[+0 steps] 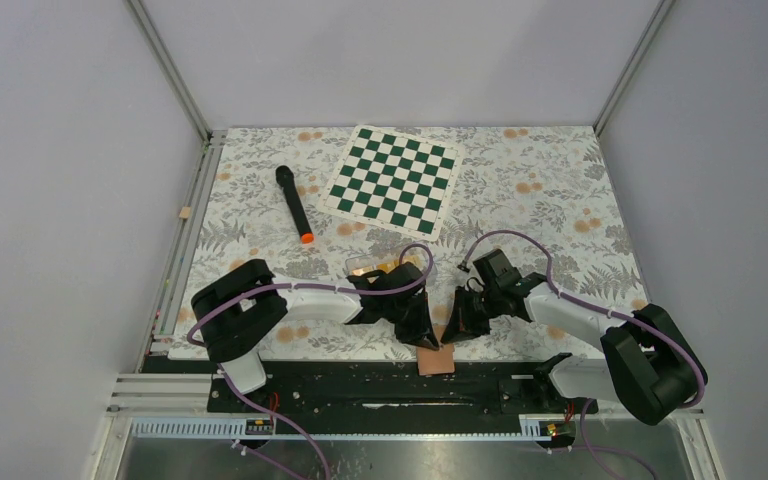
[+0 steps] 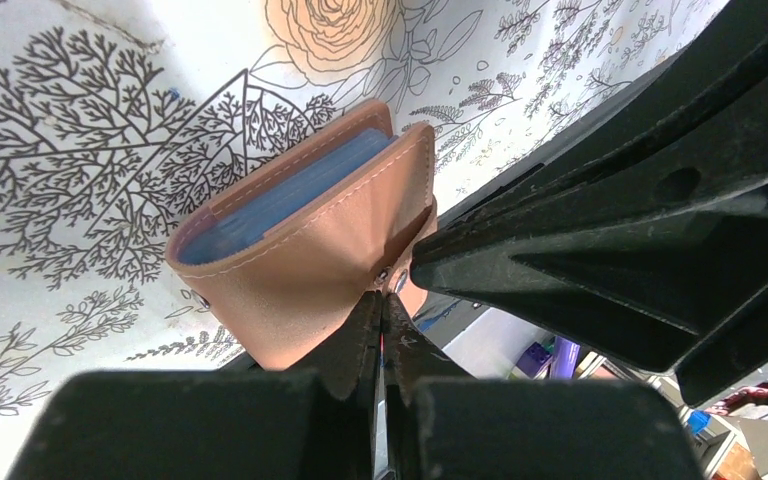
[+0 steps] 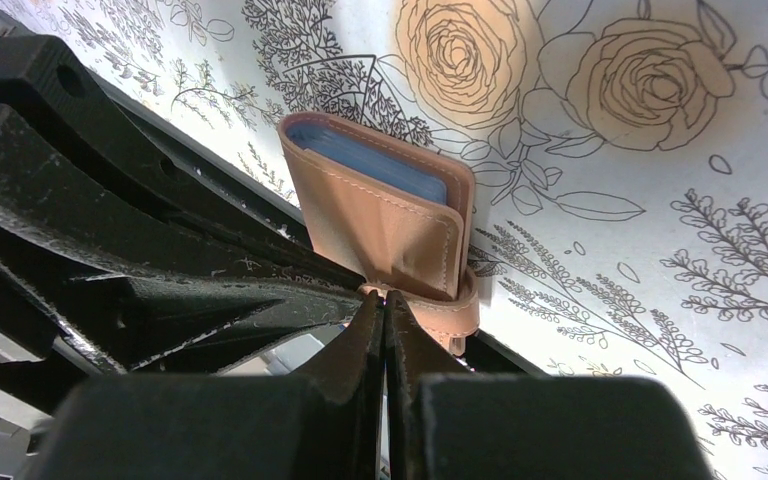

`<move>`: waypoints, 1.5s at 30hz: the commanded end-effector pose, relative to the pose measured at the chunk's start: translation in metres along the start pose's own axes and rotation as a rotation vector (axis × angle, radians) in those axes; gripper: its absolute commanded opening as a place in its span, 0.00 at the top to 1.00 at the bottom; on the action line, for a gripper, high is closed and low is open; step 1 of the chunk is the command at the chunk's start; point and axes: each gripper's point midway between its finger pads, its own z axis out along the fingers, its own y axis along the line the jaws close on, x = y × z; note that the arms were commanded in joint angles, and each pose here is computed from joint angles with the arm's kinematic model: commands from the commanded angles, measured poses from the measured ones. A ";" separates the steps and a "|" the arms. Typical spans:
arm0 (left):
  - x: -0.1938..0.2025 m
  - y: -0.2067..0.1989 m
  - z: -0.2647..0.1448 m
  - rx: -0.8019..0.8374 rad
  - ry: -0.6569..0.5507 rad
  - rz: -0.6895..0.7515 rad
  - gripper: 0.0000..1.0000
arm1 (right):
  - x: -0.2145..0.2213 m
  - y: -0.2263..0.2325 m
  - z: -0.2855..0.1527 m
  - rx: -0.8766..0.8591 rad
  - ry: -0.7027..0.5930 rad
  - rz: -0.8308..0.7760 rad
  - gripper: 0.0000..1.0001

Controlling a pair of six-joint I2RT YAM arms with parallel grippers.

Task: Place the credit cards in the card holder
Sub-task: Close the card holder at the center of the board.

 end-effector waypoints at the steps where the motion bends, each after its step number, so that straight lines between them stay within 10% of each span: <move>1: -0.001 -0.004 -0.005 0.003 -0.027 -0.013 1.00 | 0.001 0.008 0.001 -0.025 0.011 -0.038 1.00; 19: -0.009 0.013 0.004 -0.103 -0.039 0.022 1.00 | 0.007 0.005 0.009 0.010 0.041 -0.064 1.00; 37: 0.000 0.037 0.022 -0.176 0.001 -0.018 1.00 | 0.023 -0.050 0.013 0.436 0.083 -0.111 1.00; 45: -0.012 0.002 0.002 -0.063 -0.072 0.071 1.00 | 0.015 -0.014 0.008 0.306 0.040 -0.166 1.00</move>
